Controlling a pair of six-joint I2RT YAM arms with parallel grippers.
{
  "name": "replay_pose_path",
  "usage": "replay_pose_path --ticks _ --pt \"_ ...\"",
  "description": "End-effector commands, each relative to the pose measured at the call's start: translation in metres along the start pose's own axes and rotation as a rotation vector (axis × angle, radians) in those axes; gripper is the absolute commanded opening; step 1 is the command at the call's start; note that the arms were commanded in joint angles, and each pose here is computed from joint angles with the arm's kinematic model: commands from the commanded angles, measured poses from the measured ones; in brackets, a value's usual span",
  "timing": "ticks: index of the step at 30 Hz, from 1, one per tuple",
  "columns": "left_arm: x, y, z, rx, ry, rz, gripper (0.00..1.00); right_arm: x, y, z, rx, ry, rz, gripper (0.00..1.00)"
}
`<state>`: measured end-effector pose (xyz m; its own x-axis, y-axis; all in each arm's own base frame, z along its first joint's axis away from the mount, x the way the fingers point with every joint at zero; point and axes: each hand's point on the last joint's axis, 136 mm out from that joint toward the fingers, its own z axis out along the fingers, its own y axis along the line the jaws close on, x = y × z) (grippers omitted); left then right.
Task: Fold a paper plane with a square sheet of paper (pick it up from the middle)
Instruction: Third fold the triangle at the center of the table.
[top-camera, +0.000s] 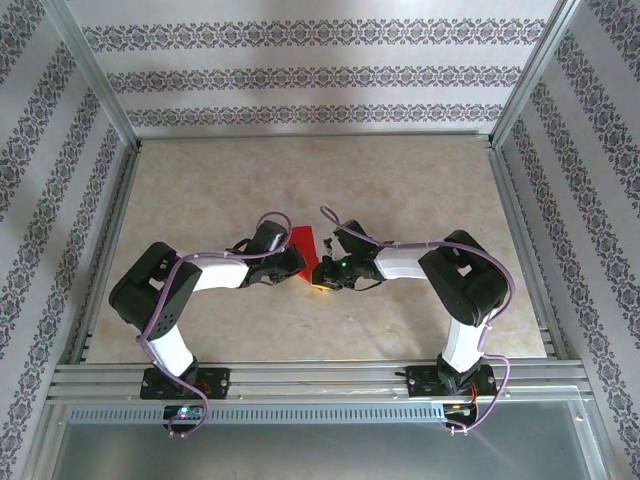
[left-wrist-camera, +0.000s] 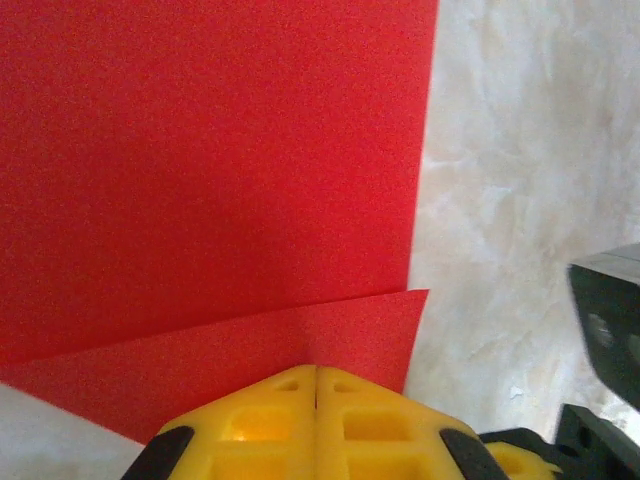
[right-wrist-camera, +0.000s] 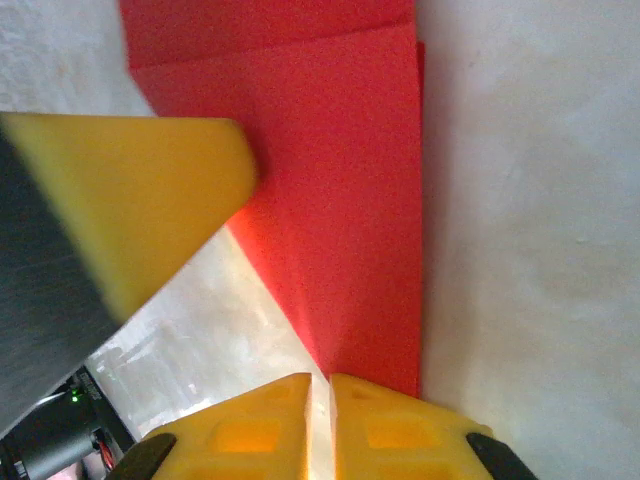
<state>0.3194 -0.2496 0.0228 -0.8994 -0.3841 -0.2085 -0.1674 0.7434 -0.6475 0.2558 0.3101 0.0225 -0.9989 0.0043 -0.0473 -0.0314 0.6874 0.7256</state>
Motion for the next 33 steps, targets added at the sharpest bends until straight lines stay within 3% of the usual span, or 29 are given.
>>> replay_pose_path --ticks 1,11,18,33 --pt "0.003 0.013 0.006 -0.034 -0.004 0.007 0.05 -0.015 0.035 -0.021 -0.094 -0.078 -0.091 0.15" --pt "0.006 0.022 0.008 -0.068 0.002 -0.001 0.04 -0.010 0.009 -0.001 0.012 -0.028 -0.106 0.06" --pt "0.009 0.034 0.007 -0.122 0.005 -0.036 0.03 -0.003 -0.009 0.007 0.080 0.018 -0.089 0.04" --pt "0.016 0.069 0.006 -0.262 0.029 -0.124 0.00 0.058 -0.041 -0.015 0.157 0.181 -0.113 0.05"
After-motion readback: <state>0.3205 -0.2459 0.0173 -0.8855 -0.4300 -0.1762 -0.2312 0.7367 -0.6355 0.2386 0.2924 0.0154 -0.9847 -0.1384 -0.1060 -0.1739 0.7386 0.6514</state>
